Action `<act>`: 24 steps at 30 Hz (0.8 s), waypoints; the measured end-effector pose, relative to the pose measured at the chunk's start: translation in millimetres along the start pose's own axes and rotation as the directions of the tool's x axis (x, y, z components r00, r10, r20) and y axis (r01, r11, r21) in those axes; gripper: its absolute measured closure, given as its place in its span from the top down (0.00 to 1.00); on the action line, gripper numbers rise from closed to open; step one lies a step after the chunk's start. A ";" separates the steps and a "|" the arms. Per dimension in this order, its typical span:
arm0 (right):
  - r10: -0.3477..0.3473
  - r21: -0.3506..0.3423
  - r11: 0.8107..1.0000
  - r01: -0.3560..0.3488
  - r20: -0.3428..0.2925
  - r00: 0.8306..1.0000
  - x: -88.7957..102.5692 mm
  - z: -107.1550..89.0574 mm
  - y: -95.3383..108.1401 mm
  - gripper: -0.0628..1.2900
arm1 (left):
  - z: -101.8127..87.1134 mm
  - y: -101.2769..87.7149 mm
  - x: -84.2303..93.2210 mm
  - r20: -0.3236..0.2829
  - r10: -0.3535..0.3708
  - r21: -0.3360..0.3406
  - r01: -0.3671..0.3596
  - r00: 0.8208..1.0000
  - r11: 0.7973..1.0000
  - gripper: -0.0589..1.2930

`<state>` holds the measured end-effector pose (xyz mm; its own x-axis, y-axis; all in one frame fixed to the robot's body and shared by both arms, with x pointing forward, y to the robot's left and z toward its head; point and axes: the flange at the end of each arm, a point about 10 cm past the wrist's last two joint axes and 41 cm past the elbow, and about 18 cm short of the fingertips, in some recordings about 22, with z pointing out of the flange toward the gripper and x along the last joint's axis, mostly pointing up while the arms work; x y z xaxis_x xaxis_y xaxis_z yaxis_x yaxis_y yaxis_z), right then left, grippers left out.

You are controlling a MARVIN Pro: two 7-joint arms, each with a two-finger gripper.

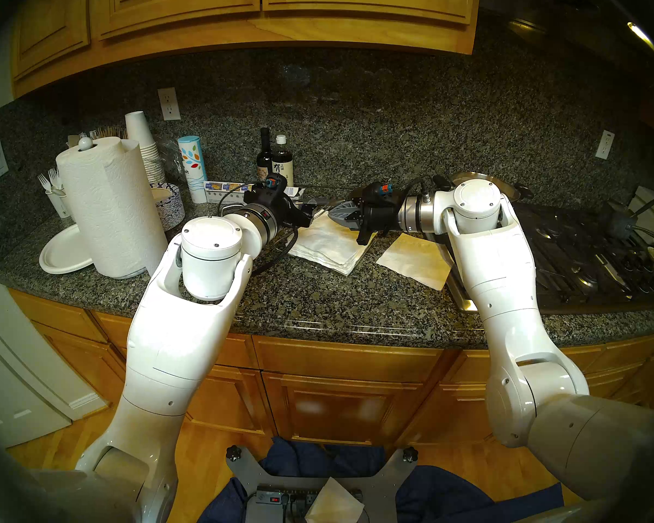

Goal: Take napkin out of napkin holder

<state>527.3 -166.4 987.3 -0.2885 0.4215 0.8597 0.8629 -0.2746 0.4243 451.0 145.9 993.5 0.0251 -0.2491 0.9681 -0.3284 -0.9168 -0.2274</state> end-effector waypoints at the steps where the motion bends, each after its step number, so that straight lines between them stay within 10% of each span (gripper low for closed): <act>1: 0.000 0.000 1.000 0.000 0.000 1.000 -0.1 -0.2 0.1 0.20 | -0.4 -1.3 0.9 -0.002 0.000 0.005 0.000 1.000 1.000 0.96; 24: 0.036 -0.010 0.999 -0.035 0.037 0.999 -19.1 -15.9 -4.0 0.20 | -25.8 -27.5 21.7 -0.063 0.025 0.102 -0.018 0.998 0.995 0.96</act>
<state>522.8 -187.1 973.8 -0.2420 0.4431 0.8632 0.8684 -0.2978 0.3963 436.2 173.8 1023.5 -0.0430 -0.2515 0.9669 -0.2305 -0.9392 -0.2546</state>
